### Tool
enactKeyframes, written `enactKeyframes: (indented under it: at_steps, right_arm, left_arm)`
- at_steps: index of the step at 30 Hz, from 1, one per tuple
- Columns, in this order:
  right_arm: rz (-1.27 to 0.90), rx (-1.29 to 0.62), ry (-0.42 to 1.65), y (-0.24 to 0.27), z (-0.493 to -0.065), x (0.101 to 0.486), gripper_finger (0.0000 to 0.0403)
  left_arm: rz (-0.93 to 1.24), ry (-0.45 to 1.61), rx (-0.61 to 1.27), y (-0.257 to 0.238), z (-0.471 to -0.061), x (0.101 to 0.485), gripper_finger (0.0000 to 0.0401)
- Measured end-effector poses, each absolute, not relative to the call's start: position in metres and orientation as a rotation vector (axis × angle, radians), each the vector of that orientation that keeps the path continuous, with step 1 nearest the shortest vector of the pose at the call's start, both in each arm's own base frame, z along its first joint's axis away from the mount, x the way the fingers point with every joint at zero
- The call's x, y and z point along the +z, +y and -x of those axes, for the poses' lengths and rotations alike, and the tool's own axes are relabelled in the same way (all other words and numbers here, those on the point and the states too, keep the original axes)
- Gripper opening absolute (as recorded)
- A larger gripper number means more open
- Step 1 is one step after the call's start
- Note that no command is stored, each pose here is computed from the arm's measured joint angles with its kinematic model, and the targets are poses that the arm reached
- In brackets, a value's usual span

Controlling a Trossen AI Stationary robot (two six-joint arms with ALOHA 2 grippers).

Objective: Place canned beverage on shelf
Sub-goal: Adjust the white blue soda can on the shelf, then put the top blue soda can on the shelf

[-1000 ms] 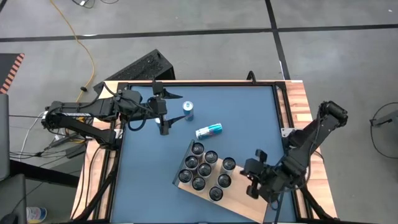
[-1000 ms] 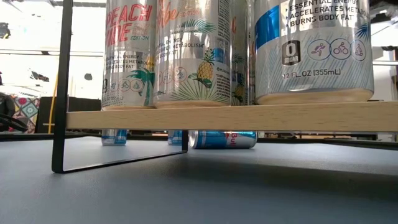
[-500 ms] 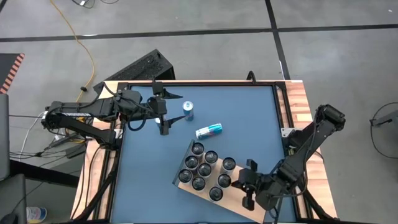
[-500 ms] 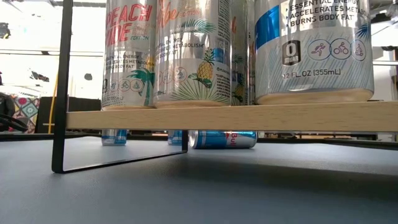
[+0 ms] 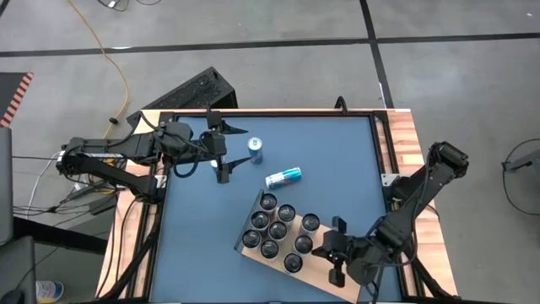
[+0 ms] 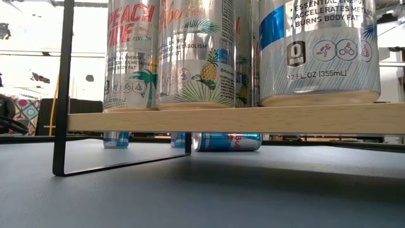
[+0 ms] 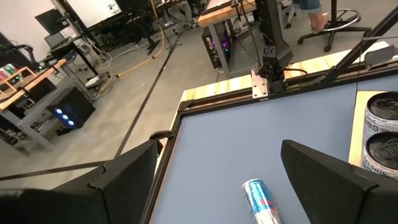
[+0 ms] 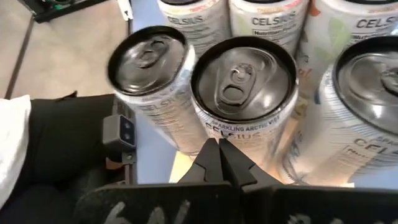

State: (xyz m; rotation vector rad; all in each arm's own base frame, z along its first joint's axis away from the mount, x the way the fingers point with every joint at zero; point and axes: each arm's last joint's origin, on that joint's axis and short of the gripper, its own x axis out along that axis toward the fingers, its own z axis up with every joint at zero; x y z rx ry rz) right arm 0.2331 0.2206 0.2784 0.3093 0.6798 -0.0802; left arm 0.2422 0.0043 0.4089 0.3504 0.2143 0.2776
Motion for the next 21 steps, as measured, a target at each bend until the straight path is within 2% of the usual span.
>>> enactKeyframes:
  at_steps: [12,21]
  right_arm:
    - [-0.302,-0.113,0.707,0.218,-0.231,0.276,0.0]
    - [-0.436,0.01,0.584,0.238,-0.23,0.289,0.0]
  left_arm:
    - [-0.35,0.215,0.277,0.004,-0.242,0.409,0.033]
    - [-0.337,0.212,0.279,0.004,-0.242,0.409,0.033]
